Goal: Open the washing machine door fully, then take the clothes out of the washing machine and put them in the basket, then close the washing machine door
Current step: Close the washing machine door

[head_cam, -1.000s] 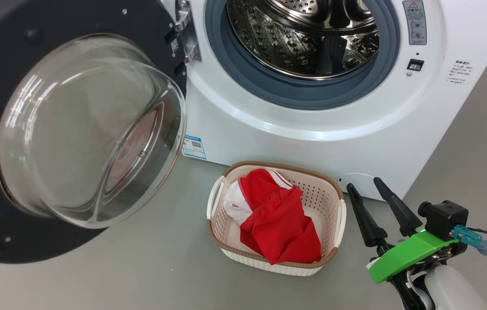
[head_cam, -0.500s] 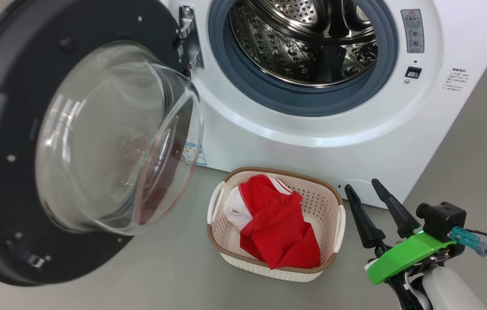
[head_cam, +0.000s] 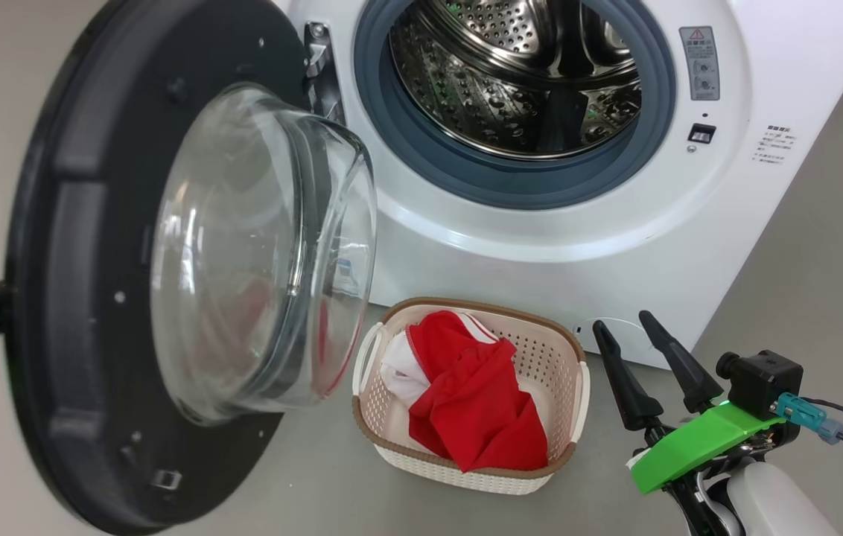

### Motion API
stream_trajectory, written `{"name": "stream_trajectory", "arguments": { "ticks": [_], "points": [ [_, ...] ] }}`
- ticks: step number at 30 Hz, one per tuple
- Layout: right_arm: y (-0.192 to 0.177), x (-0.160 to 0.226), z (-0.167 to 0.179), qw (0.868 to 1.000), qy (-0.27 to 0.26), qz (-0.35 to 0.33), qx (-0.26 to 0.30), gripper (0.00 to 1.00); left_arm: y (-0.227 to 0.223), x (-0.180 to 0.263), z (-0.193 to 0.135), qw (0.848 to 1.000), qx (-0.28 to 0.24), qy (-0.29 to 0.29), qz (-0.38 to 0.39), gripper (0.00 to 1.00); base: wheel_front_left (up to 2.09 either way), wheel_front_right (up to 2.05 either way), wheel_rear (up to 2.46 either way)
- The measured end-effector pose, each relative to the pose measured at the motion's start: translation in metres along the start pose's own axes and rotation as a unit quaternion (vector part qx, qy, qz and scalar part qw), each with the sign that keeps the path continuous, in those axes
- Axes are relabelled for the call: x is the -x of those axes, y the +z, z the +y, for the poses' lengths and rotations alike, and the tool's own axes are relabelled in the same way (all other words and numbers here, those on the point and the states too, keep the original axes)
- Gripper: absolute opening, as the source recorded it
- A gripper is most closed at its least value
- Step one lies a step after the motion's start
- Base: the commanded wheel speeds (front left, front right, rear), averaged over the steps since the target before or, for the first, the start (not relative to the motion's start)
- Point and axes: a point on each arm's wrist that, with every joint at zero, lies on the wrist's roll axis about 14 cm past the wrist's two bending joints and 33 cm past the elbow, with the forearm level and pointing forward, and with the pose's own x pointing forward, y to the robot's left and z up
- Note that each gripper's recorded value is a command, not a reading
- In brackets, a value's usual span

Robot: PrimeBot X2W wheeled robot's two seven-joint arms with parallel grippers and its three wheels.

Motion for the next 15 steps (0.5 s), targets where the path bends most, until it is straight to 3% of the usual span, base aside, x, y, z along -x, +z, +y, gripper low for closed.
{"name": "stream_trajectory", "arguments": {
  "ticks": [15],
  "points": [
    [0.009, 0.016, -0.016, 1.000, -0.027, -0.009, 0.006, 1.00, -0.039, -0.026, -0.046, 0.996, -0.049, -0.063, 0.050, 0.00, 0.00, 0.00, 0.00]
  ]
}}
